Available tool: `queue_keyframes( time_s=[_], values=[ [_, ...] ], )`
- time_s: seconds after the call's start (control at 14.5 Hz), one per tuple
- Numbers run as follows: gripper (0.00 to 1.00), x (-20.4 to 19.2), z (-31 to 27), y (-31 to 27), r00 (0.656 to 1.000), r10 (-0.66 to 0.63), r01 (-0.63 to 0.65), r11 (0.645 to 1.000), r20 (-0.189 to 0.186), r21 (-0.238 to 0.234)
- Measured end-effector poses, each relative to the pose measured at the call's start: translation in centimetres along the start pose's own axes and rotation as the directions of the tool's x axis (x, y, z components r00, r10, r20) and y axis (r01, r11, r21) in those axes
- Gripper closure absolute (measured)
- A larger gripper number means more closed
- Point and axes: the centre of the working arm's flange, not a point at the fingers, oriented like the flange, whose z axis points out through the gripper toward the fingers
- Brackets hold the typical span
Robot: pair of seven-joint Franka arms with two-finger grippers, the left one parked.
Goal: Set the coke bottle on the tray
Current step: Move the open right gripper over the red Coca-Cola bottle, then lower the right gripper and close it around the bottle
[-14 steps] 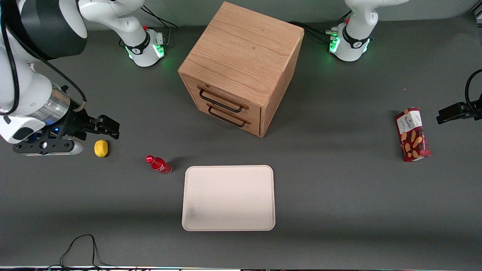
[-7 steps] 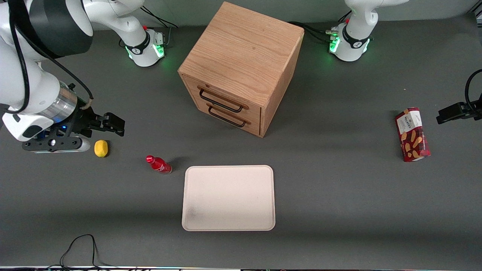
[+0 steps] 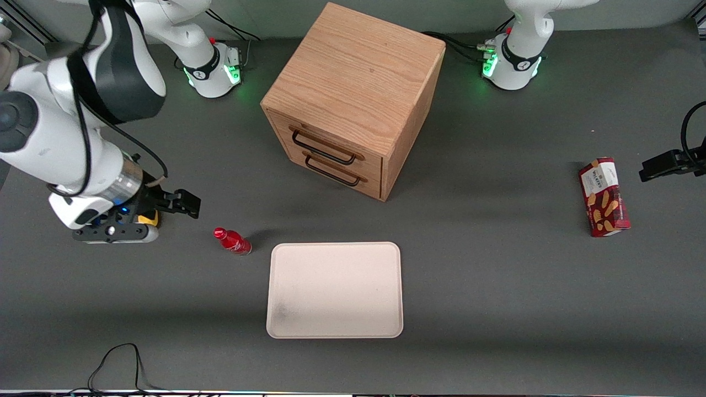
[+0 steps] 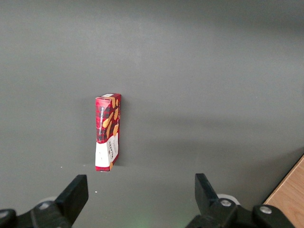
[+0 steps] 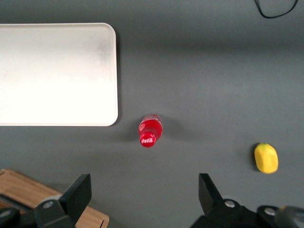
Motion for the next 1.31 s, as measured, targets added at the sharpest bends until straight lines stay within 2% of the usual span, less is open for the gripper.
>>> queue_keyframes(
  time_s=[0.34,0.55,0.83,1.31],
  values=[
    [0.00,-0.7,8.4,-0.8,0.998,-0.014,0.015,1.000,-0.067,0.018],
    [0.00,-1.6,11.7,-1.0,0.996,-0.019,0.021,0.999,-0.090,0.024],
    [0.00,-2.3,14.6,-0.9,0.995,-0.020,0.023,0.999,-0.100,0.024],
    [0.00,-2.6,18.9,-1.0,0.996,-0.025,0.026,1.000,-0.084,0.013]
  ],
)
